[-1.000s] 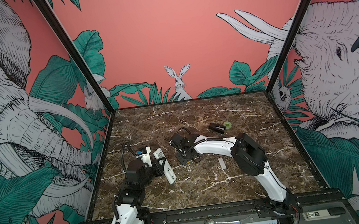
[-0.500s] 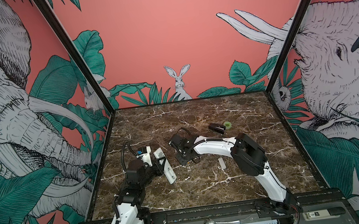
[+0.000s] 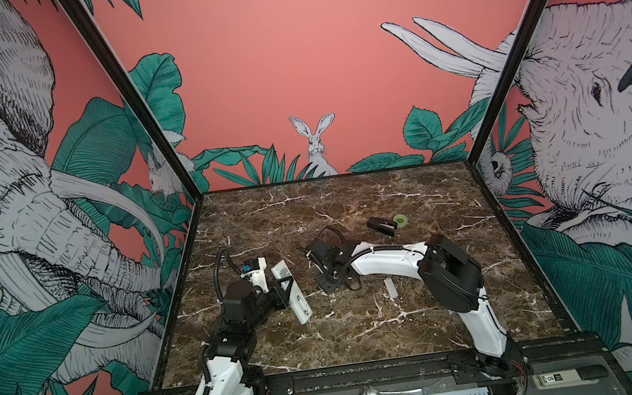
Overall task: Load the batteries into the remote control
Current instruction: 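Lift the orange battery with the right gripper toward the held remote, then bring the battery to the remote's open compartment with the right gripper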
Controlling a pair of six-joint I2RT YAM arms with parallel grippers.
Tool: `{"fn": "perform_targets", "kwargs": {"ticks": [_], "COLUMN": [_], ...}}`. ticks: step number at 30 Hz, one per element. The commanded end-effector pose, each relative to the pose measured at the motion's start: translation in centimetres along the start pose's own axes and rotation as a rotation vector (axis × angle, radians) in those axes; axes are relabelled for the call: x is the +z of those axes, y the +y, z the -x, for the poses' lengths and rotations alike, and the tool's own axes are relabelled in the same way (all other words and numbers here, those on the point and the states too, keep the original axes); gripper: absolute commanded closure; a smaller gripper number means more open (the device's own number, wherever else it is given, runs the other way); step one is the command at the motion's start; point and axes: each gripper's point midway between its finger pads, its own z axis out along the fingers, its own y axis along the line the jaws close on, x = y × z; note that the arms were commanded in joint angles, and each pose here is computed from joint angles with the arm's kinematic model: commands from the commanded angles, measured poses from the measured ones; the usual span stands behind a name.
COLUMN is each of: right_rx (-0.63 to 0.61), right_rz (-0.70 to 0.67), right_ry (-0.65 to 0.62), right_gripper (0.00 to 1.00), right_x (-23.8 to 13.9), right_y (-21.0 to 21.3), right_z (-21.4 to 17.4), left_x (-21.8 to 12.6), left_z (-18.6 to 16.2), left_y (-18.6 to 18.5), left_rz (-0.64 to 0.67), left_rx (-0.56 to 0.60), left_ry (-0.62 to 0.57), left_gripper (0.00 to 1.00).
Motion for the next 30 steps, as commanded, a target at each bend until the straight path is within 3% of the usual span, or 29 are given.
{"fn": "perform_targets", "kwargs": {"ticks": [1,12,24,30], "right_rx": [0.012,0.031,0.067,0.029], "right_rz": [0.036,0.086,0.155,0.221], "right_ry": [-0.095,-0.257,-0.527,-0.641], "right_gripper": [0.96,0.98,0.99,0.98], "right_x": [-2.3,-6.4,-13.1,-16.1], "right_y": [0.6,0.4,-0.3,0.4], "right_z": [1.8,2.1,2.6,2.9], "left_x": [0.1,0.3,0.3,0.5], "left_z": [0.5,1.2,3.1,3.7], "left_y": [-0.3,-1.2,-3.1,-3.5], "left_rz": [-0.027,-0.096,-0.198,-0.217], "left_rx": [-0.007,-0.052,-0.124,-0.158], "left_ry": [-0.027,-0.072,-0.132,-0.144], "left_gripper": [1.0,1.0,1.0,1.0]}}
